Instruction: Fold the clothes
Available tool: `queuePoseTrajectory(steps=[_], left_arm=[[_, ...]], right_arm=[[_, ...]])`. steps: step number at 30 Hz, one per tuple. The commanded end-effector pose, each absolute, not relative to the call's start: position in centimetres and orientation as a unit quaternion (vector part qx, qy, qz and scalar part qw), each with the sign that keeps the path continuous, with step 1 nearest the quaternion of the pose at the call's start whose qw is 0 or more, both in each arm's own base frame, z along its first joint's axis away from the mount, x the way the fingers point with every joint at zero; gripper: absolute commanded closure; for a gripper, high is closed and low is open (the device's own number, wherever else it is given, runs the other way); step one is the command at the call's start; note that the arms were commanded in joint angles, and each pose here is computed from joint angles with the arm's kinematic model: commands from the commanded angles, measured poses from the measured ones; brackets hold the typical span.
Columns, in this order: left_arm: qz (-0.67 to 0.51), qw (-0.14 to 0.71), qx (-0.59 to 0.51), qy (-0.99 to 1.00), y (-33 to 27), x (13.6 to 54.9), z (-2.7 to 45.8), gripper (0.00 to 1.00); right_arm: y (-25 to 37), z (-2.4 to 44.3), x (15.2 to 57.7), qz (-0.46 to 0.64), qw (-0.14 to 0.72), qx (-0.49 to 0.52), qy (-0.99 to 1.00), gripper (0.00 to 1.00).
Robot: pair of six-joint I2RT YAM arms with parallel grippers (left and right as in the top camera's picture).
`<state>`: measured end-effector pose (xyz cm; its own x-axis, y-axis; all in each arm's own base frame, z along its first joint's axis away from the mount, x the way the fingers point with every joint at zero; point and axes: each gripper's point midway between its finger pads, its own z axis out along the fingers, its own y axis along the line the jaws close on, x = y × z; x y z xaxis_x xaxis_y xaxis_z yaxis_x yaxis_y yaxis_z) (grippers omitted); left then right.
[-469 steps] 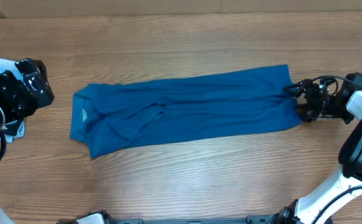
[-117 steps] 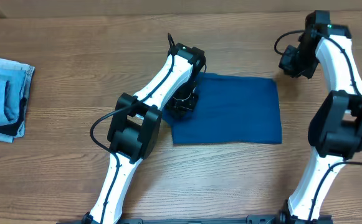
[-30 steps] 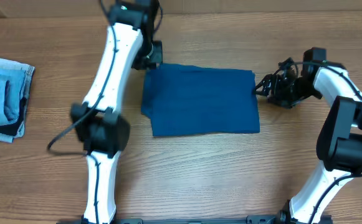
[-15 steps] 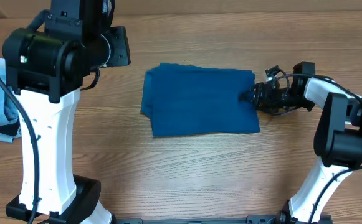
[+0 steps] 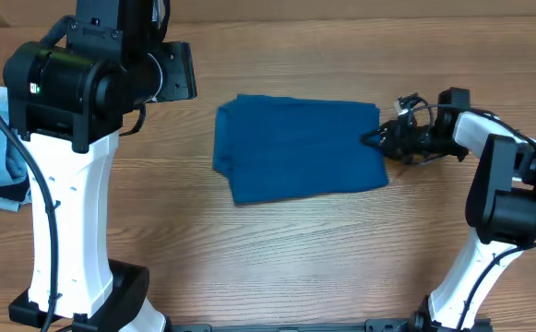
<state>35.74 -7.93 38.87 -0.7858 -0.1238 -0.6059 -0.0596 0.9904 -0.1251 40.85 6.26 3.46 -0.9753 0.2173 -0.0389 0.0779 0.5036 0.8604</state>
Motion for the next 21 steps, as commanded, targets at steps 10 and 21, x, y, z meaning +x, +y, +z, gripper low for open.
queuePoseTrajectory(steps=[10,21], left_arm=[[-0.024,0.333,-0.059,0.941,-6.9,36.2,39.0,0.0],[-0.024,0.332,-0.059,0.941,-6.9,36.2,39.0,0.0]], right_arm=[[-5.8,9.6,40.4,0.169,0.121,0.183,0.961,0.92],[-11.1,20.9,41.0,0.03,0.171,0.211,0.962,0.92]])
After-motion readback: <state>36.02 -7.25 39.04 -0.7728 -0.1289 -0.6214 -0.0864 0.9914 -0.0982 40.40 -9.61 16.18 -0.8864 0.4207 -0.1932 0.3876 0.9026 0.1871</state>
